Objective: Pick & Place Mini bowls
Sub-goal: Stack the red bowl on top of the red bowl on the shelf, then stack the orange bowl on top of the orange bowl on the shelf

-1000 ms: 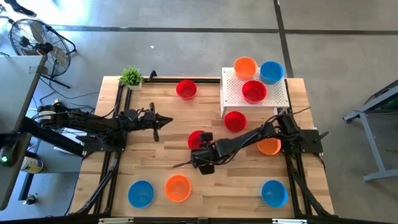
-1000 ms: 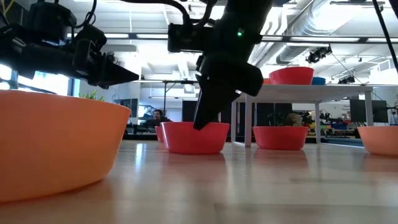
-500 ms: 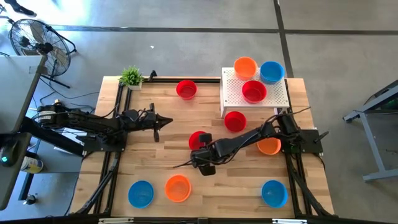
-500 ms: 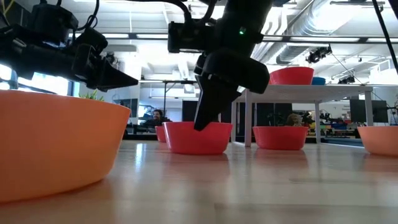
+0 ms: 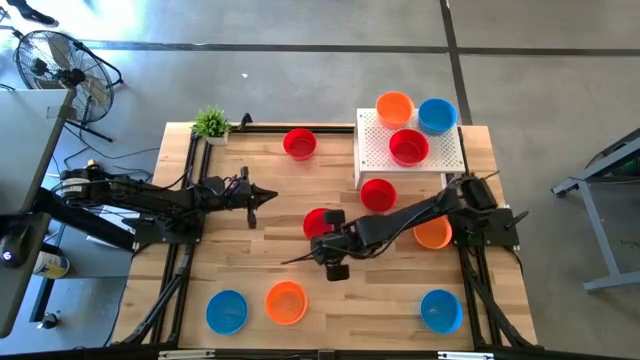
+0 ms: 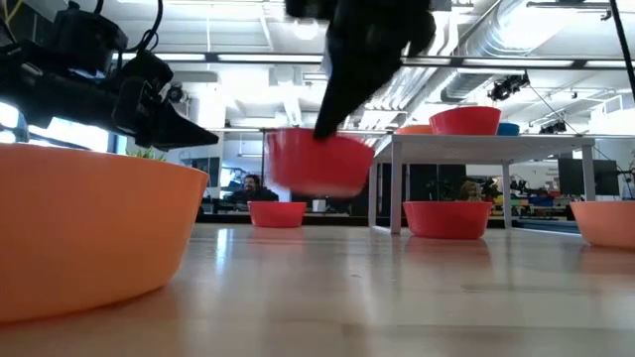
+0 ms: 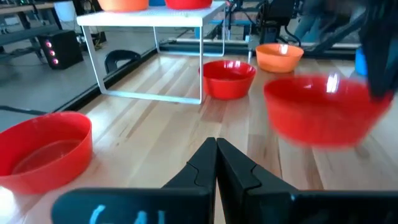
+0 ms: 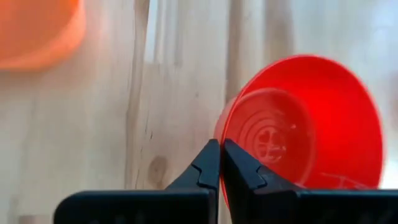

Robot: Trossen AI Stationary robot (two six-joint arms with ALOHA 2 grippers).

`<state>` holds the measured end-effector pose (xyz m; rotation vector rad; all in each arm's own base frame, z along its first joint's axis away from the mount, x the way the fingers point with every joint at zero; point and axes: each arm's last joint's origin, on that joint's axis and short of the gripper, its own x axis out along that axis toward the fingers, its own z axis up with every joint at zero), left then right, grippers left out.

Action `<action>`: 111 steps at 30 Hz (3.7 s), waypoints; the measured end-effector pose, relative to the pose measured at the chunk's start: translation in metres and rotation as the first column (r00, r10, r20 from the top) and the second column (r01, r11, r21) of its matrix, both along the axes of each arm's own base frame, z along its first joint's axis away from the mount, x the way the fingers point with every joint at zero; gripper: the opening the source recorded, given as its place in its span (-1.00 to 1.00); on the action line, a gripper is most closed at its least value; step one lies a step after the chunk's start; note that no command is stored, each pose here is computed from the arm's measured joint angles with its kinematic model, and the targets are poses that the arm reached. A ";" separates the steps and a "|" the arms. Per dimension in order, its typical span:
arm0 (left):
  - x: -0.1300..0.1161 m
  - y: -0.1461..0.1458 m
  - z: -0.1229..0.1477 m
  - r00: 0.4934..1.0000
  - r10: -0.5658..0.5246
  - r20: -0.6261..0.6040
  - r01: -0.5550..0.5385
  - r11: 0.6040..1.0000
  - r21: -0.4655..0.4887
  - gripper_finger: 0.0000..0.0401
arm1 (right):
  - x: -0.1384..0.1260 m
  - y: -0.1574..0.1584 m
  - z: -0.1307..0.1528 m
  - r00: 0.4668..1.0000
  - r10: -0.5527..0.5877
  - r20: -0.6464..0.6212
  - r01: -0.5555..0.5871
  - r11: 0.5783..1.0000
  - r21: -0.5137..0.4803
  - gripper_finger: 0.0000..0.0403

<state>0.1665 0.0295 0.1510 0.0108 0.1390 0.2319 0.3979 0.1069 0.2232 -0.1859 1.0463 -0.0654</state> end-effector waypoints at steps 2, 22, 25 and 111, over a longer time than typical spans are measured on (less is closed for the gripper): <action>0.000 0.000 -0.001 1.000 0.000 -0.014 0.000 1.000 -0.003 -1.00 | -0.009 -0.001 0.020 0.999 -0.015 0.031 0.015 1.000 0.010 -0.98; -0.001 0.000 -0.006 0.998 0.000 -0.061 -0.001 1.000 -0.010 -1.00 | -0.160 -0.107 0.163 0.845 -0.522 0.119 0.521 0.853 0.041 -0.99; -0.001 0.000 -0.006 0.998 0.000 -0.061 -0.001 1.000 -0.010 -1.00 | -0.168 -0.122 0.165 0.821 -0.560 0.110 0.563 0.827 0.003 -0.99; -0.001 -0.001 -0.007 1.000 0.004 -0.025 -0.009 0.977 -0.213 -1.00 | -0.168 -0.094 0.049 0.876 -0.284 0.390 0.282 0.957 0.063 -0.93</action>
